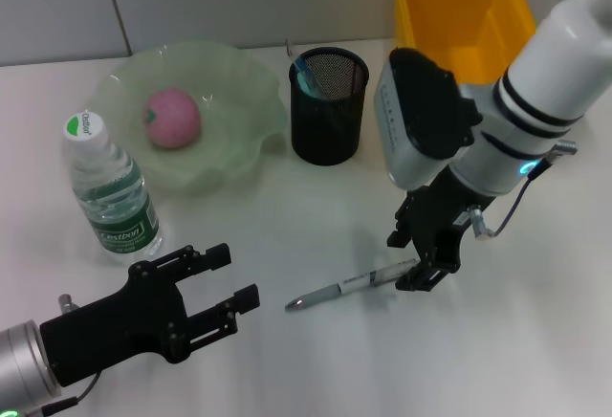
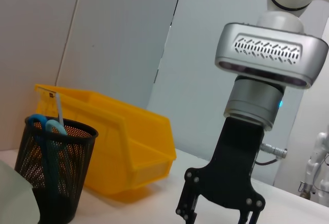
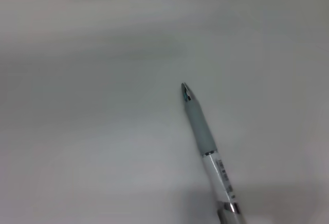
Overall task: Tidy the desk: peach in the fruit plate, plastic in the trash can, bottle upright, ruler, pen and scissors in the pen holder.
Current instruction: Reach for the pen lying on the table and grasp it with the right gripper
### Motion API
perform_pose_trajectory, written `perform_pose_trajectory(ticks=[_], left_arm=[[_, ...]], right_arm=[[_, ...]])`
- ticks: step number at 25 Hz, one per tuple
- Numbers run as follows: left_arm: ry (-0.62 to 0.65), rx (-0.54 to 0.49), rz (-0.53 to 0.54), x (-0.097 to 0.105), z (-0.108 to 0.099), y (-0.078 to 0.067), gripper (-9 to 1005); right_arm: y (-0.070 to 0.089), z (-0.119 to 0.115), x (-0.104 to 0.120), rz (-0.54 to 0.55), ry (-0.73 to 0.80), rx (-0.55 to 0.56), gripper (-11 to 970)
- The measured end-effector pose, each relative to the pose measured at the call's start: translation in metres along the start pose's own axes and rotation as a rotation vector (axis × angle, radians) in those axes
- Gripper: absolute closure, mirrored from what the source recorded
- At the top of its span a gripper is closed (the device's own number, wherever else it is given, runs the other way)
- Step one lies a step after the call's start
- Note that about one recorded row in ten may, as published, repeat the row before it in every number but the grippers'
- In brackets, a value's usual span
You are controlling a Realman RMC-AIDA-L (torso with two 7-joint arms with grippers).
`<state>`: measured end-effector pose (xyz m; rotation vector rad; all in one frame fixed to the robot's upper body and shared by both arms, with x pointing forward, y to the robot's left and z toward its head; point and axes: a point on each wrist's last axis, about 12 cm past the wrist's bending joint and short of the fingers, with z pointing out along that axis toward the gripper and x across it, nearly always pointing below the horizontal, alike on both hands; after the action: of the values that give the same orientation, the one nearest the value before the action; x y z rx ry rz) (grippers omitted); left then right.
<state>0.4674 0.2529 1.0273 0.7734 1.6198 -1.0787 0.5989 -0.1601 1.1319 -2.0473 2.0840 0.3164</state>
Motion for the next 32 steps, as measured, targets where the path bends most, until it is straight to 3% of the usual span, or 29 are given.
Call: perform_pose_trajectory(ticks=[5,10,32], left_arm=[[0.000,0.000,-0.001,0.000,0.000,0.000,331],[-0.001,0.000,-0.002,0.000,0.000,0.000,330],[-0.007,0.000,-0.003,0.000,0.001,0.000,331]], right_arm=[[0.000,0.004,-0.002,-0.009,0.011,-0.002,395],[-0.001,0.010,-0.004,-0.031,0.029,0.014,485],[0.000,0.018,-0.011,-0.082,0.063,0.028,609]])
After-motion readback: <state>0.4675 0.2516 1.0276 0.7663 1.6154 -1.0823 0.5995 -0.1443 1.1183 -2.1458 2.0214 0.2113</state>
